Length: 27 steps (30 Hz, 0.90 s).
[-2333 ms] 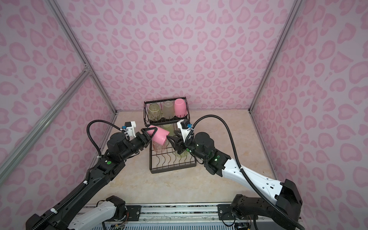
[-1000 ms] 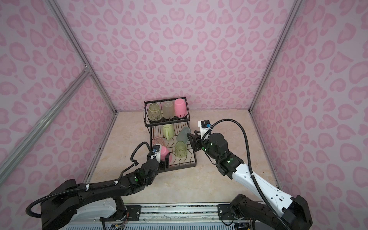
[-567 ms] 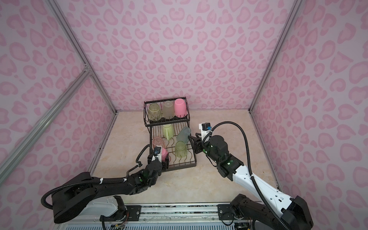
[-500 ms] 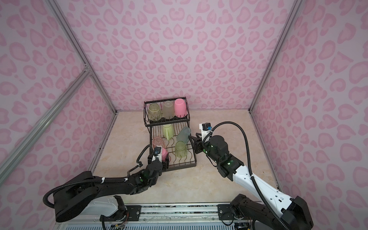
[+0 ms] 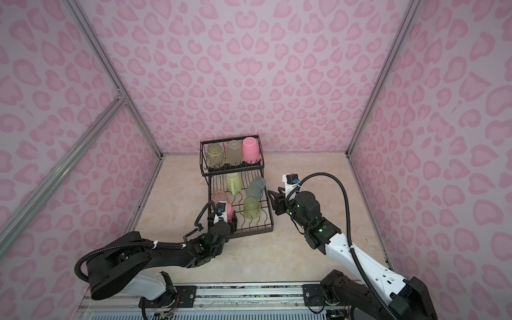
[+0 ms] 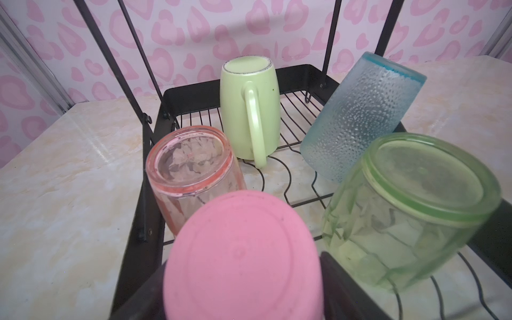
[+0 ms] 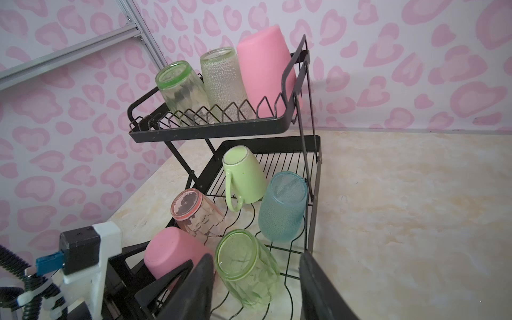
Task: Load the cups into the dish rack
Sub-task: 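Set the pink cup upside down in the lower tier and open the left gripper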
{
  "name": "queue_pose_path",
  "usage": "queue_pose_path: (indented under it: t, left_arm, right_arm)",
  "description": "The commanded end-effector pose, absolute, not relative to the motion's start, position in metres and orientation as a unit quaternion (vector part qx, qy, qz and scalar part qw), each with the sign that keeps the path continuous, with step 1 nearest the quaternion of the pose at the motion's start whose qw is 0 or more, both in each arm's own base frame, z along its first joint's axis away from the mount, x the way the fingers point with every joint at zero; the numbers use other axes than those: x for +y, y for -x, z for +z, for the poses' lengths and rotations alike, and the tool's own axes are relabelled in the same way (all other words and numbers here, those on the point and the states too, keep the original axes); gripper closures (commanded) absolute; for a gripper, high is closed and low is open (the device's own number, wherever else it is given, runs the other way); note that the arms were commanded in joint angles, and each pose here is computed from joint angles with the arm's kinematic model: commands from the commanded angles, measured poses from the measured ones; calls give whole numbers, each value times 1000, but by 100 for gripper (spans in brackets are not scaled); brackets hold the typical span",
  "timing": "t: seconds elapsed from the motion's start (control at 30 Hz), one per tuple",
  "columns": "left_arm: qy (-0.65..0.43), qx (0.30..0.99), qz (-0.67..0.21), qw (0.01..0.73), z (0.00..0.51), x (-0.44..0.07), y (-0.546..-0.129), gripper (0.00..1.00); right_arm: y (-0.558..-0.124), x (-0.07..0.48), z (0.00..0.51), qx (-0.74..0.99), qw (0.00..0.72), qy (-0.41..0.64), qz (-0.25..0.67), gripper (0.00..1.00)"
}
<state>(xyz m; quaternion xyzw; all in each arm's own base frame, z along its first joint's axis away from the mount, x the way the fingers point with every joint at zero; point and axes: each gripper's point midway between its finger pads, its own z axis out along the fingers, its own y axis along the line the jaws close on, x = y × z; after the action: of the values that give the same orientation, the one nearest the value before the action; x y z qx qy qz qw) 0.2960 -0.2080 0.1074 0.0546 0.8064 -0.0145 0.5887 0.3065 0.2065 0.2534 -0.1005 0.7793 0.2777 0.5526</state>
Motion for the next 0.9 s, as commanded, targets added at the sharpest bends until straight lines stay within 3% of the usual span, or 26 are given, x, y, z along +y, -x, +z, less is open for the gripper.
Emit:
queue_pose_path:
  t: [0.0,0.23,0.53,0.87]
  left_arm:
    - [-56,814,-12,578,100,-208,-295,32]
    - [-58,816,-9,575,99,-208,-296,25]
    - [-58,807,-1,588,117,-203,-295,1]
    - [-53,790,-22,610,163,-197,-290,3]
  right_arm:
    - [-308,210,261,767,564,105,288,50]
    - [-308,209,260,767,565,106,285,50]
    - [-305,205,260,768,566,110,278,44]
    - [-309,203,264,767,574,111,266,37]
